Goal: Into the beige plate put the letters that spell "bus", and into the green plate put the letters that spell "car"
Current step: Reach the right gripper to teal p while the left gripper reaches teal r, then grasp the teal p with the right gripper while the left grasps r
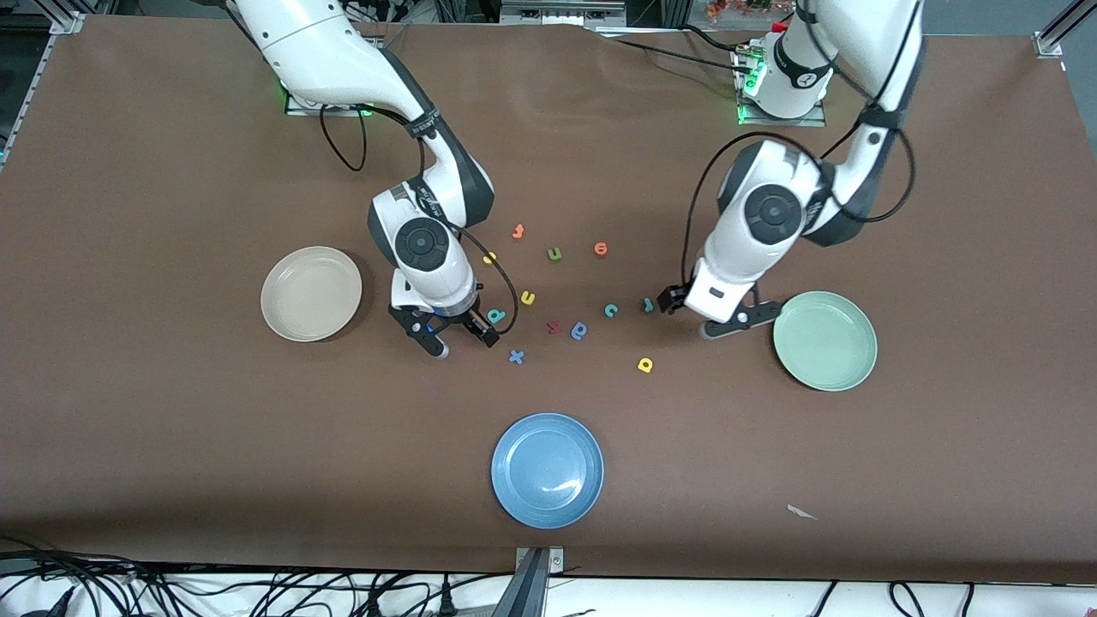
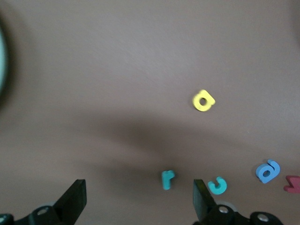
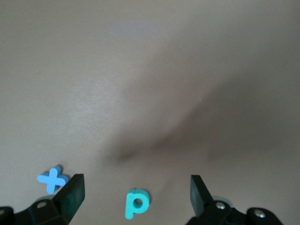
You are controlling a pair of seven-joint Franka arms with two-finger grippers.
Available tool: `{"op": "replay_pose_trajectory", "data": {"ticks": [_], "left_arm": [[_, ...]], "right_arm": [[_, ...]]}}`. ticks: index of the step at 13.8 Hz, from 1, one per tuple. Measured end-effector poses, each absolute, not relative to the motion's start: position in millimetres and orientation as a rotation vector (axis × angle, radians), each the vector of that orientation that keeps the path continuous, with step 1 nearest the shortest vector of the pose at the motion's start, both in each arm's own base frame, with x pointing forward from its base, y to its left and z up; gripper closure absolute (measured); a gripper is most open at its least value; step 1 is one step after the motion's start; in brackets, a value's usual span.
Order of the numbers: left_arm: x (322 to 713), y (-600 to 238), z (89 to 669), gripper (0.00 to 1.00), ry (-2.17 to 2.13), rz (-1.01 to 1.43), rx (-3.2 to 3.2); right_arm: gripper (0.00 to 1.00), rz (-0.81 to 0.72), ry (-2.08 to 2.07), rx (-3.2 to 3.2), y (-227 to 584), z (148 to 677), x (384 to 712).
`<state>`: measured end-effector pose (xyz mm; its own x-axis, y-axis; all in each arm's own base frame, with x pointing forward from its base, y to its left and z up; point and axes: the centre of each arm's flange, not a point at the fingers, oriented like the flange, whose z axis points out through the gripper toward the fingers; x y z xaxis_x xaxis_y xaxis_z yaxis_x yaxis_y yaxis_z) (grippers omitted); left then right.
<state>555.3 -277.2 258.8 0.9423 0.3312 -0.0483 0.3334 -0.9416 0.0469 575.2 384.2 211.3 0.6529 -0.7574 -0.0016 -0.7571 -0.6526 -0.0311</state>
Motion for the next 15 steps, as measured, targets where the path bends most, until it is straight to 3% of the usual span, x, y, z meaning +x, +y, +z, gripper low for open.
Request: {"op": "replay_pose_trajectory", "data": {"ticks": [5, 10, 12, 13, 15], "left_arm": [[542, -308, 195, 0.0, 0.545, -0.047, 3.027], [530, -322, 183, 0.04, 0.529, -0.069, 3.04], [530, -321, 179, 0.16, 0.532, -0.077, 3.044], [529, -321, 176, 0.16, 0.533, -0.082, 3.047], [528, -320, 171, 0.3, 0.534, -0.093, 3.052]], "right_arm": [[0.01, -0.001, 1.425, -2.787, 398, 196, 564], [0.05, 0.004, 1.403, -2.808, 409, 182, 554], [0.07, 0.001, 1.391, -2.812, 414, 178, 550], [0.08, -0.002, 1.384, -2.812, 416, 176, 548], [0.13, -0.013, 1.373, -2.804, 419, 173, 547]]}}
